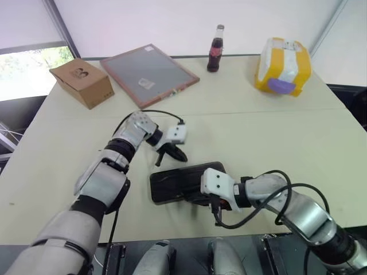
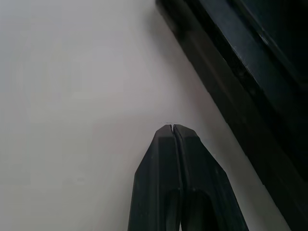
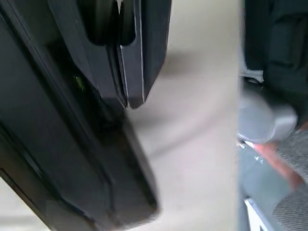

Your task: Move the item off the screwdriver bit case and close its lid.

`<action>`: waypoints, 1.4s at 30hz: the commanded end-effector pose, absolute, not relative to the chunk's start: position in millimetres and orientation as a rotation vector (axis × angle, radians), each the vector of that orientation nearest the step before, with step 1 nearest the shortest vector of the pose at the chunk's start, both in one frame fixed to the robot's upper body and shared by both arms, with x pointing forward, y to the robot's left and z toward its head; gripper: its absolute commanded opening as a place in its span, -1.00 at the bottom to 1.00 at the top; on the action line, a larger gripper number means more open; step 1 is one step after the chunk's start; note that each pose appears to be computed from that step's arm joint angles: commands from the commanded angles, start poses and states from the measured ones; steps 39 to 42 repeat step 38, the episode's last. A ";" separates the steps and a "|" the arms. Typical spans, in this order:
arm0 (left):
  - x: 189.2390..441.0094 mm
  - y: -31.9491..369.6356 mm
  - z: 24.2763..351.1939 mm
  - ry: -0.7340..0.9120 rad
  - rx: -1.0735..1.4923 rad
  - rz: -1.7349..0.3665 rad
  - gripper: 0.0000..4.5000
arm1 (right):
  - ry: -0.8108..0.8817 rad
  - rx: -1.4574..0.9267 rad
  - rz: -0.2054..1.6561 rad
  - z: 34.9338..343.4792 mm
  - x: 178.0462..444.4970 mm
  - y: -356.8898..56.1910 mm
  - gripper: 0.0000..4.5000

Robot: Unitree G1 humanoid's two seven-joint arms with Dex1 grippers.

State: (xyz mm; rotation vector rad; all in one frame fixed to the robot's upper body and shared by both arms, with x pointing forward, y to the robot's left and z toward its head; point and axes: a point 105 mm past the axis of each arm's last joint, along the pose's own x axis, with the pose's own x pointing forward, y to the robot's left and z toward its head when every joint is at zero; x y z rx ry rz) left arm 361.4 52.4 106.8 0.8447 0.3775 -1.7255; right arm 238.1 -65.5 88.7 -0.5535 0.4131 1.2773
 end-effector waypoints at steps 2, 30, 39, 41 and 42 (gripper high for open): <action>343.5 51.4 88.5 0.434 0.838 -1.849 -1.00 | 0.380 -0.601 1.210 87.1 250.3 -70.5 -0.99; 393.7 98.2 171.0 0.183 0.374 -1.388 -1.00 | 0.275 -0.227 1.108 167.8 195.7 -102.6 -0.99; 373.6 169.0 187.1 0.099 0.210 -1.075 -1.00 | 0.041 -0.085 0.595 208.7 258.5 -169.1 -0.99; 373.6 169.0 187.1 0.099 0.210 -1.075 -1.00 | 0.041 -0.085 0.595 208.7 258.5 -169.1 -0.99; 373.6 169.0 187.1 0.099 0.210 -1.075 -1.00 | 0.041 -0.085 0.595 208.7 258.5 -169.1 -0.99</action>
